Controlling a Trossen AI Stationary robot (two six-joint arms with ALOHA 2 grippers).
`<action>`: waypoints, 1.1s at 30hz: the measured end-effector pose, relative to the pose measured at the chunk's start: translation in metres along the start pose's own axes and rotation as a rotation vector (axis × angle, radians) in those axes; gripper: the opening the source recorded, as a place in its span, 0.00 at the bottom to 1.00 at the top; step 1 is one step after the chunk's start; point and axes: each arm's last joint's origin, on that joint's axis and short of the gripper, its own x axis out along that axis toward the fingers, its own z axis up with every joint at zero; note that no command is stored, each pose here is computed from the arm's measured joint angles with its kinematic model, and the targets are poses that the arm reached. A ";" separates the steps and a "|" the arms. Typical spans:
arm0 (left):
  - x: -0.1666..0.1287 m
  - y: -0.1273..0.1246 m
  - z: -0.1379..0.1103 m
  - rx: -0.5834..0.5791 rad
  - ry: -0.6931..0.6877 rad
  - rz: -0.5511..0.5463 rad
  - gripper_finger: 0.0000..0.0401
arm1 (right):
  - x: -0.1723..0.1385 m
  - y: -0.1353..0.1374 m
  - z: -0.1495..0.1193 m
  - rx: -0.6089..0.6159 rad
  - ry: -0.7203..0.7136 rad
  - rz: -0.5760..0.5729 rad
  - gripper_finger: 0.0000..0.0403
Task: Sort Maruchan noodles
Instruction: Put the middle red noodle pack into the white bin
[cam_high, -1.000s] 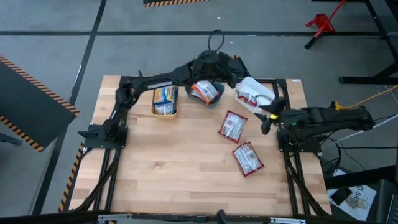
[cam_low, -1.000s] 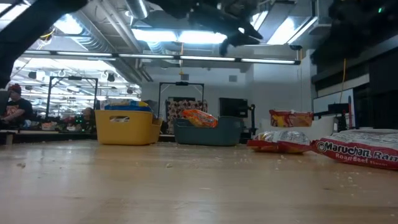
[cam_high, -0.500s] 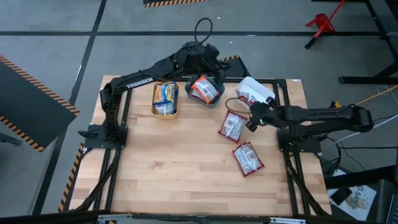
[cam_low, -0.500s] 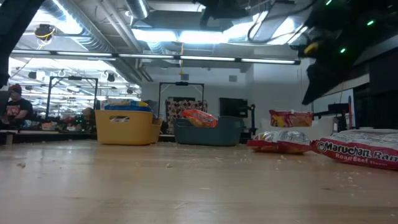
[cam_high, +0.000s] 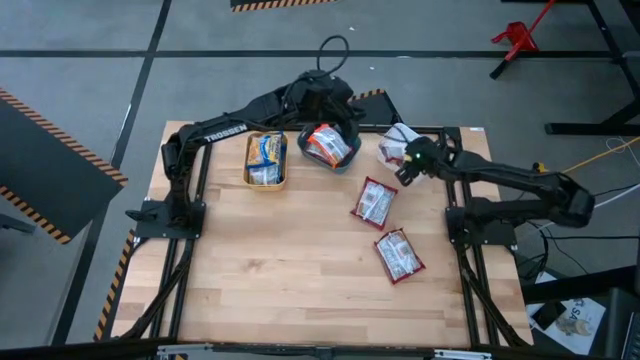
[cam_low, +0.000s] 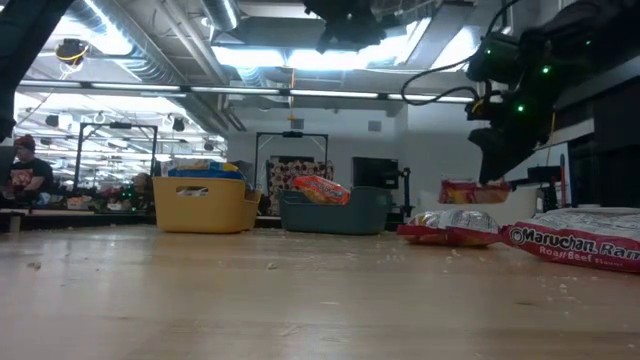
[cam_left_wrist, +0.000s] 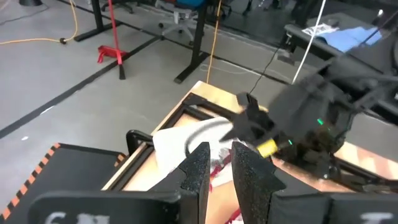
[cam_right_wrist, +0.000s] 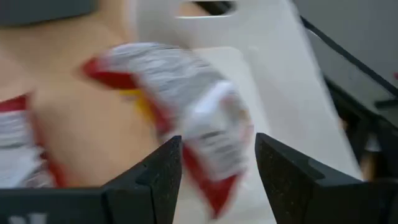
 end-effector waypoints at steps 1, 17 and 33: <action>0.000 0.000 0.000 0.003 0.002 0.000 0.15 | 0.001 -0.004 0.001 0.015 0.005 -0.021 0.47; 0.000 0.001 -0.005 0.048 0.051 0.006 0.15 | -0.028 -0.002 0.036 -0.109 -0.015 0.403 0.47; 0.000 0.002 -0.009 0.077 0.093 0.021 0.15 | 0.003 -0.004 0.004 -0.198 0.148 -0.041 0.47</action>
